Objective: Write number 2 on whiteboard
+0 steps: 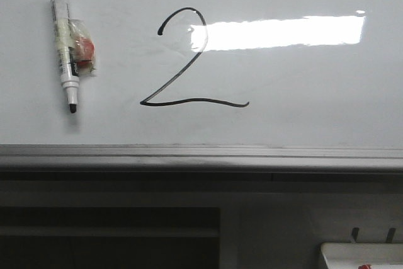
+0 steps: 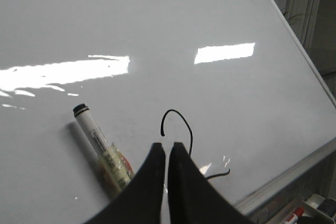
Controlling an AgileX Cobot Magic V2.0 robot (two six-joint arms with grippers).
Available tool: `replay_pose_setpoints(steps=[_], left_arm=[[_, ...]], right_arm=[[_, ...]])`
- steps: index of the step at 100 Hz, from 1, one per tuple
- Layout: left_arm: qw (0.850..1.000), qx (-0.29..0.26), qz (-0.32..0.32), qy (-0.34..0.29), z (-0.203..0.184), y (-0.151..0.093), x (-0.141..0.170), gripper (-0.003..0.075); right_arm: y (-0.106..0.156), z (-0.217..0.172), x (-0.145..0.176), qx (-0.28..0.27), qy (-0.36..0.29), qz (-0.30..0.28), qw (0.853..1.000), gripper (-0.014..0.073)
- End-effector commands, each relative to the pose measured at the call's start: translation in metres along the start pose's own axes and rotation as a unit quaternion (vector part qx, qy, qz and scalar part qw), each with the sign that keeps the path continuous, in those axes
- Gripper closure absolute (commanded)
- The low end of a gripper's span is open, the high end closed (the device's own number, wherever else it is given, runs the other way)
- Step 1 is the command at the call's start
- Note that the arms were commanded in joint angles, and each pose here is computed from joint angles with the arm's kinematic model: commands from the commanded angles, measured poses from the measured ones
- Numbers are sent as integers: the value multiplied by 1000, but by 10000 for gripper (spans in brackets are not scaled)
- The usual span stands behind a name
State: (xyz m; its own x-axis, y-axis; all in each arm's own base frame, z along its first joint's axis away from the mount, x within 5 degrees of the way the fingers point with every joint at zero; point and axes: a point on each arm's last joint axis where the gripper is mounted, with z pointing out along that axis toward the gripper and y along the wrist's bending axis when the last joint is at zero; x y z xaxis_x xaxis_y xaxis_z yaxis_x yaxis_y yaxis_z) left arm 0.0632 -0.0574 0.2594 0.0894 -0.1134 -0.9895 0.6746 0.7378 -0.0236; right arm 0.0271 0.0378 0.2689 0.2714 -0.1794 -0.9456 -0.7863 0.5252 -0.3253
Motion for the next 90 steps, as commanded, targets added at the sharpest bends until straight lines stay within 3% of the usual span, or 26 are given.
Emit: replay_pose_setpoints(steps=[1, 75, 90], left_arm=[[998, 4, -1, -68, 1, -1, -19, 741], [998, 3, -5, -68, 0, -1, -14, 741], [998, -37, -19, -54, -3, 7, -4, 741]], right_arm=[[-3, -2, -11, 14, -45, -6, 999, 655], [-3, -1, -9, 13, -39, -6, 999, 655], [-3, -1, -9, 13, -39, -6, 999, 655]])
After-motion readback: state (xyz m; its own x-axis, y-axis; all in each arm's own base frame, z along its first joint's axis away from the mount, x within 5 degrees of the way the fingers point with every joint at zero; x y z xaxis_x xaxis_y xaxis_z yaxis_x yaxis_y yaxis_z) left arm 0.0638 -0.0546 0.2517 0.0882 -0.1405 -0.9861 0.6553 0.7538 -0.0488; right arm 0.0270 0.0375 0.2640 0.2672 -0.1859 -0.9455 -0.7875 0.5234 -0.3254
